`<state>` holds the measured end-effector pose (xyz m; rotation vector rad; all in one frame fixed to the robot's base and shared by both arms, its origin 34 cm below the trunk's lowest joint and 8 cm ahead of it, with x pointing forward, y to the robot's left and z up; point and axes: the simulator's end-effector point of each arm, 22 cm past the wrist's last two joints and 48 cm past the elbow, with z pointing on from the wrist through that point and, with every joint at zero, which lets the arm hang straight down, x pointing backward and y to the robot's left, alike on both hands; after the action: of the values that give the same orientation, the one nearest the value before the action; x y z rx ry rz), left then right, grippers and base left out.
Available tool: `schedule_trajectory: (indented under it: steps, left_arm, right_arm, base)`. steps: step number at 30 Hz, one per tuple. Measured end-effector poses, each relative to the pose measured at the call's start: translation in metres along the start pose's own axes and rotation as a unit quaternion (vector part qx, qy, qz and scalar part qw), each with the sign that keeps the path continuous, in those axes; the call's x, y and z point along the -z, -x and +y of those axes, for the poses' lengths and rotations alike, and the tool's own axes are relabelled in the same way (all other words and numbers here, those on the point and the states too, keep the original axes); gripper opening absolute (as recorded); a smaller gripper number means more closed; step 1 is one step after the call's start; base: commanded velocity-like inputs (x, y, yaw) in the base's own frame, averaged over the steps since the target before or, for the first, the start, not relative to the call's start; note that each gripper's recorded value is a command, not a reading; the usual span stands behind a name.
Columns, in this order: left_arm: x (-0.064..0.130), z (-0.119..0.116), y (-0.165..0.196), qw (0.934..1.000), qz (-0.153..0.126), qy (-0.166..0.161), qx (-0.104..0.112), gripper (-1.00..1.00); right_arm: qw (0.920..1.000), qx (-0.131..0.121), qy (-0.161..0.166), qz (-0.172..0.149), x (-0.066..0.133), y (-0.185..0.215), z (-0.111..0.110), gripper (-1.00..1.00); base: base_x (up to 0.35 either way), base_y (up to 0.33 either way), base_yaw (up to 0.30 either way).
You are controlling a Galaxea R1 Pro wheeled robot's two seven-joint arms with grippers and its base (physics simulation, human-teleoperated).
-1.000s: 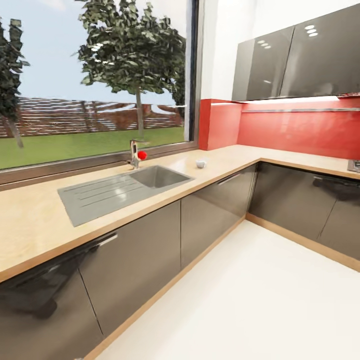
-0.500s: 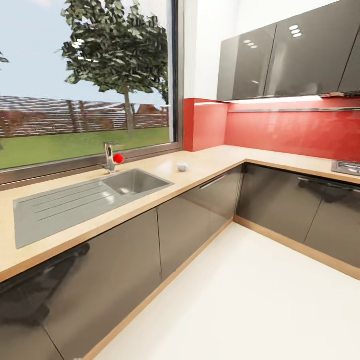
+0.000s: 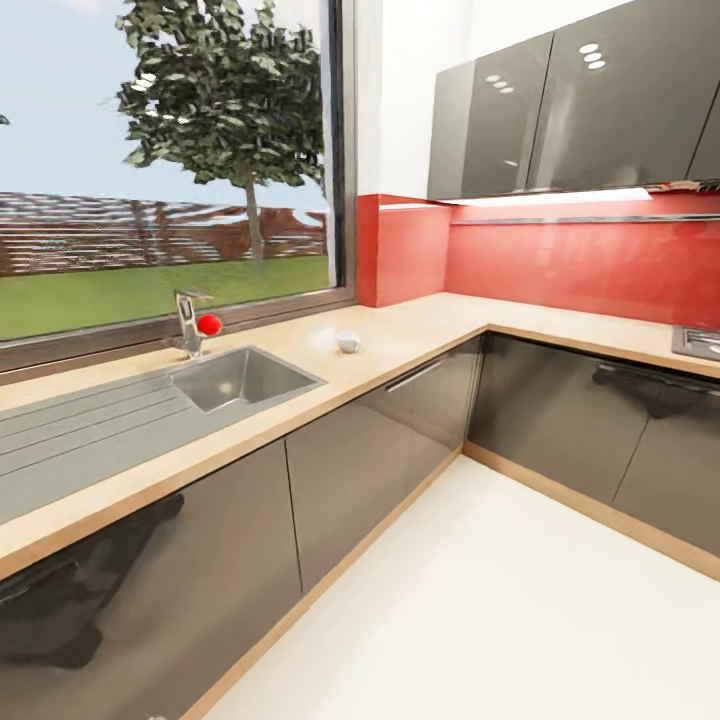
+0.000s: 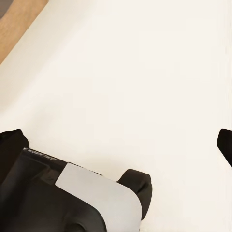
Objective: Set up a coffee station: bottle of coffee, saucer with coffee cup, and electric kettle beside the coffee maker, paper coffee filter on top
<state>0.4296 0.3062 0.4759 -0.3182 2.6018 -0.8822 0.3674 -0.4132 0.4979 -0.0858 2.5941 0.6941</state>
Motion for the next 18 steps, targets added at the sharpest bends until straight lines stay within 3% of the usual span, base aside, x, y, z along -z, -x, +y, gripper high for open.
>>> schedule_trajectory:
  steps: [18]
  left_arm:
    - [-0.0001,-0.0002,0.0002,1.0000,0.000,0.000,0.000,1.00]
  right_arm:
    - [1.0000,0.000,0.001,0.000,-0.0014,-0.0002,0.0015,1.00]
  base:
    - [0.279,-0.215,0.004]
